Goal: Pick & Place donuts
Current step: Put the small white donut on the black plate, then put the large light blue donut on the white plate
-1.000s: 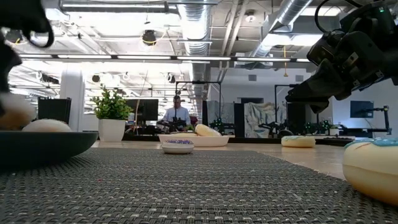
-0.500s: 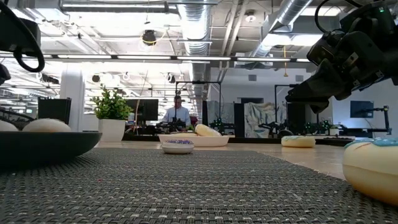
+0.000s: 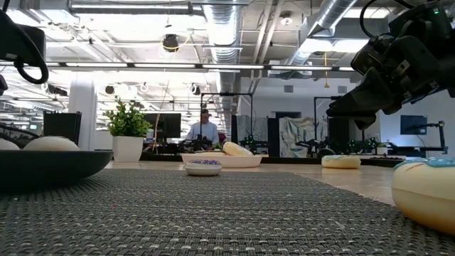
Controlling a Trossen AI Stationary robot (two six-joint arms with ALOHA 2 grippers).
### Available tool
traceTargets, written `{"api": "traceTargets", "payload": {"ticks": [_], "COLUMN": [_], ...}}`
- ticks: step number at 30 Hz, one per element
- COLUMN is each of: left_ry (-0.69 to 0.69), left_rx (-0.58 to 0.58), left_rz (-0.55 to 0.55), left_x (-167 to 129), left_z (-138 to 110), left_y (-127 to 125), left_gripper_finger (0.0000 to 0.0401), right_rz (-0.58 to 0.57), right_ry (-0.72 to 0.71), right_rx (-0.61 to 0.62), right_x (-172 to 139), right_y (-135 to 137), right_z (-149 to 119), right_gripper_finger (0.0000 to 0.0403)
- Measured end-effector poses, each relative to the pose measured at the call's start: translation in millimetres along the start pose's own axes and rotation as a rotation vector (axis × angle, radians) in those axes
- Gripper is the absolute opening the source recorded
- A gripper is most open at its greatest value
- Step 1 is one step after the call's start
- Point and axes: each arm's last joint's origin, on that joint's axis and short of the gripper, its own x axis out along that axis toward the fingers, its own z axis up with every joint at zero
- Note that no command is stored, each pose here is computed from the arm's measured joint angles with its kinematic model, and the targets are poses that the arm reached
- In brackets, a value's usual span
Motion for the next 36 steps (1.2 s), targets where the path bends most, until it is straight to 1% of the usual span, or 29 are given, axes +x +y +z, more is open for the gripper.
{"api": "traceTargets", "payload": {"ticks": [10,15,23,27,31,33,36], "left_ry": [0.002,0.029,0.018,-0.026,-0.048,-0.064,-0.123], "left_rx": [0.0,0.004,0.044,0.055,0.092,0.096,0.089], "left_rz": [0.0,0.008,0.111,0.127,0.145,0.184,0.29], "left_x": [0.0,-2.6,-27.8,-39.5,-45.8,-46.9,-49.7], "left_z": [-0.1,0.3,11.8,18.1,21.6,22.3,24.3], "left_y": [0.0,0.0,-0.6,-2.9,-3.0,0.9,11.8], "left_gripper_finger": [0.0257,0.0277,0.0279,0.0279,0.0279,0.0278,0.0269], "right_rz": [0.0,0.0,0.0,0.0,0.0,-0.001,-0.006], "right_ry": [0.0,0.0,0.0,0.0,0.0,0.0,-0.002], "right_rx": [0.0,0.0,0.0,-0.001,0.0,0.005,0.043], "right_x": [0.0,0.0,0.0,0.0,0.0,0.0,0.0], "right_y": [0.0,0.0,0.0,0.0,0.0,0.0,-0.2], "right_z": [0.0,0.0,-0.1,-0.1,-0.1,0.0,0.0], "right_gripper_finger": [0.0065,0.0065,0.0065,0.0065,0.0065,0.0065,0.0065]}}
